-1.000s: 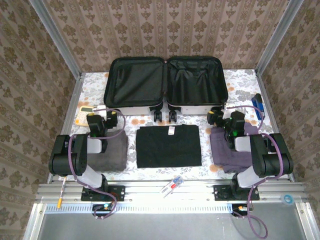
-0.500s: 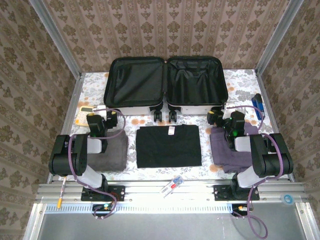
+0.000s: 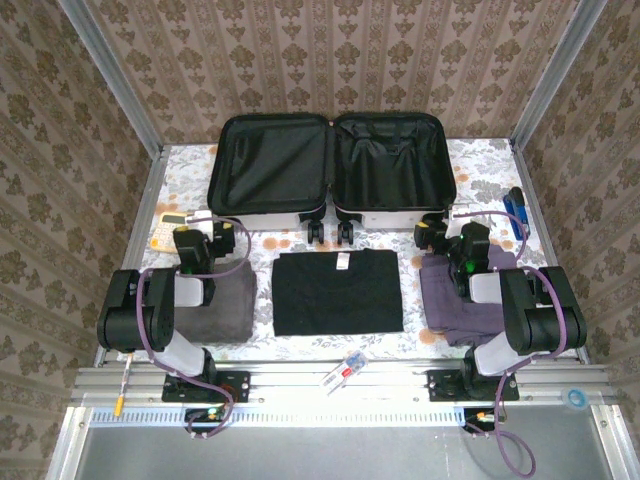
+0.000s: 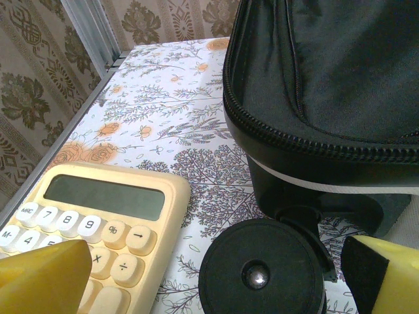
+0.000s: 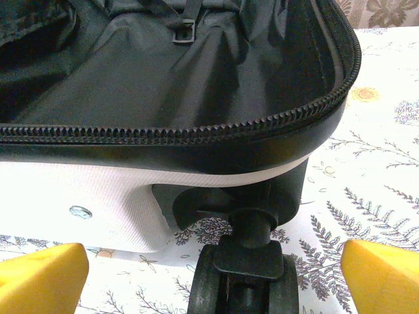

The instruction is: Pack the luggage

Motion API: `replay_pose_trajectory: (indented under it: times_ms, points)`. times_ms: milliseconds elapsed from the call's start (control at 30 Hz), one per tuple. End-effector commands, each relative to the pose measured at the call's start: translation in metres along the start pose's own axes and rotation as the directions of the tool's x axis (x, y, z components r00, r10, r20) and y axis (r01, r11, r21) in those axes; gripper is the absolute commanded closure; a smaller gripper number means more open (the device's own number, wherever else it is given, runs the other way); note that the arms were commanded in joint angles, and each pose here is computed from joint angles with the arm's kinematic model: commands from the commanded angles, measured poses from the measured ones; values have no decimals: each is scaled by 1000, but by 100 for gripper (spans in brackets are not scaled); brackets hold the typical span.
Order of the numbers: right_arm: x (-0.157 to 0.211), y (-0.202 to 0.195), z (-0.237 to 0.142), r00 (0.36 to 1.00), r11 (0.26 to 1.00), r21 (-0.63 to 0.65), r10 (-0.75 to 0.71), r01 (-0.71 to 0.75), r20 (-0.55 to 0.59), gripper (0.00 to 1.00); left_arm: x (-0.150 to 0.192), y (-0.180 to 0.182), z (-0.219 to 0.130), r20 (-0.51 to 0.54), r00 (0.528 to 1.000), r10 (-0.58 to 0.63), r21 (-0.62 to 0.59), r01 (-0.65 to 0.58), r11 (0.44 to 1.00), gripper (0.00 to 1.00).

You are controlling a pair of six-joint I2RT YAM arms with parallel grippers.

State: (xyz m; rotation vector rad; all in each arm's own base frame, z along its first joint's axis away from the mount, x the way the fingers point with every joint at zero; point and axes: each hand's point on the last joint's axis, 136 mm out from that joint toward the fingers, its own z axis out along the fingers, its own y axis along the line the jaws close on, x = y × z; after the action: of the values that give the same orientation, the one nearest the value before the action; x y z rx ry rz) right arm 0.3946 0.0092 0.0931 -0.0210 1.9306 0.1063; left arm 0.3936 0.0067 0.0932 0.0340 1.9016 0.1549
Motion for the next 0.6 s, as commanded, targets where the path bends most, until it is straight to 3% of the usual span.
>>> replay_pose_trajectory:
  times_ms: [0,233,333,500,567]
  points:
    - [-6,-1,2,1000,1000,0,-10,10,20,0,-7,-2,4,14,1000,7,11,-7,1000,0]
    - [-6,-1,2,1000,1000,1,-10,10,22,0,-7,-1,4,15,1000,7,10,-7,1000,0]
    - [-10,-21,0,999,992,121,37,-37,7,0,-12,0,0,28,999,21,-26,-20,999,0]
    - [-32,-30,-6,997,982,179,65,-57,-40,0,-52,10,-30,70,995,71,-159,-60,985,0]
    - [-54,-31,-15,997,979,193,65,-59,-28,0,-79,18,-50,125,992,23,-215,5,977,0]
